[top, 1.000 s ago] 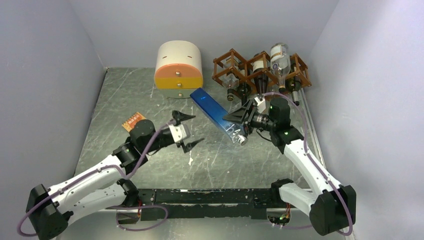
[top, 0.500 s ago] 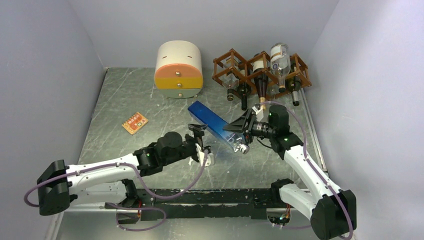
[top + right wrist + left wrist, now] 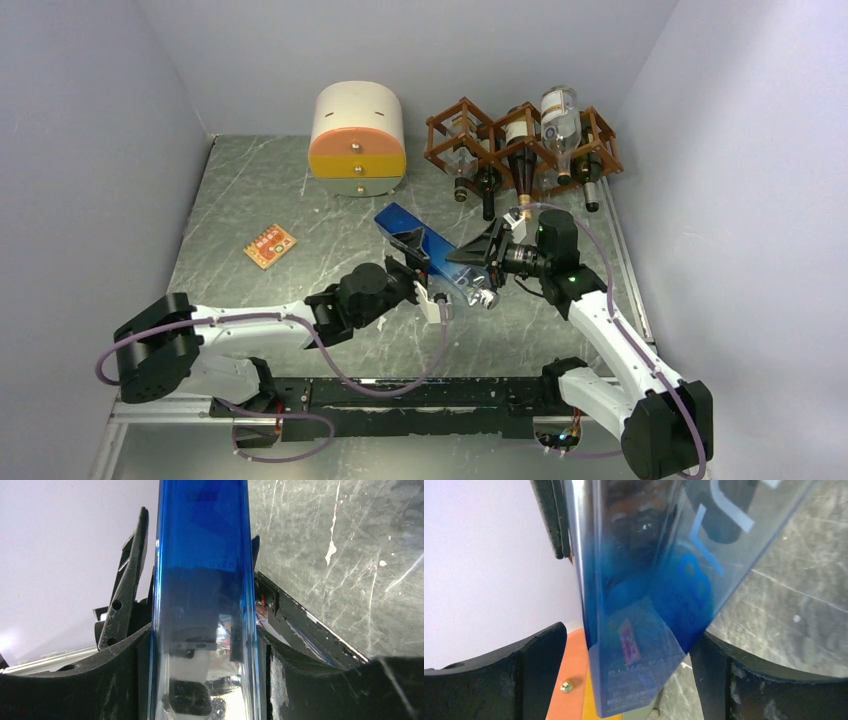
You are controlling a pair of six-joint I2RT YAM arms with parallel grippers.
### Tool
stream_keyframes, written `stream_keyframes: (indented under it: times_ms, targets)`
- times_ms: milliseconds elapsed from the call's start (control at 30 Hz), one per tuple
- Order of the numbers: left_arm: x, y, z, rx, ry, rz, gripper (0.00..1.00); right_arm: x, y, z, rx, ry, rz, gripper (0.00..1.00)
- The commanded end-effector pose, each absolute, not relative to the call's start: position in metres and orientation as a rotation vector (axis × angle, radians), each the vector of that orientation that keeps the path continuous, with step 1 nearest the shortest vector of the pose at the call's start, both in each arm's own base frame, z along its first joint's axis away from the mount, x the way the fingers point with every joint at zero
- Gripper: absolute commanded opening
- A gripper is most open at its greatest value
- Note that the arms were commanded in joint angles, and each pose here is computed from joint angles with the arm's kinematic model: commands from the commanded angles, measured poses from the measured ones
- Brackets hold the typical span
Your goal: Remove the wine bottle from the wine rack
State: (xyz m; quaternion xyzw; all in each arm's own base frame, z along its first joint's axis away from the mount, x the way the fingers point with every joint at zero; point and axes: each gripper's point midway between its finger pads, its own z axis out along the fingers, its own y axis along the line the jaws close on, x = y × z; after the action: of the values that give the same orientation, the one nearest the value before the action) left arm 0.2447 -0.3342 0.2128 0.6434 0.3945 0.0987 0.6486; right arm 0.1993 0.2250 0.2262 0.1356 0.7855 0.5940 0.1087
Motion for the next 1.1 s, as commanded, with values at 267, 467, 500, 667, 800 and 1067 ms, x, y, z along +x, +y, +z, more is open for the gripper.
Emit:
stream_keyframes:
  times_ms: [267,467,500,667,800,1067]
  targets:
    - [0.263,-0.331,0.25,1.286,0.826,0.393,0.67,0.187,0.227,0.27,0.149,2.154,1.826,0.02]
    - [0.262,-0.327,0.255,1.239,0.881,0.34,0.35,0.195,0.22,0.262,0.08,2.205,1.621,0.6]
    - [0.261,-0.326,0.255,1.233,0.899,0.321,0.3,0.195,0.219,0.263,0.057,2.2,1.602,0.67]
    - [0.258,-0.324,0.253,1.198,0.972,0.236,0.14,0.201,0.217,0.28,0.005,2.137,1.546,0.99]
    - [0.256,-0.324,0.251,1.181,1.016,0.177,0.07,0.211,0.214,0.292,-0.02,2.114,1.469,1.0]
    - [0.25,-0.326,0.264,1.093,1.091,0.001,0.07,0.253,0.195,0.373,-0.051,1.962,1.185,1.0]
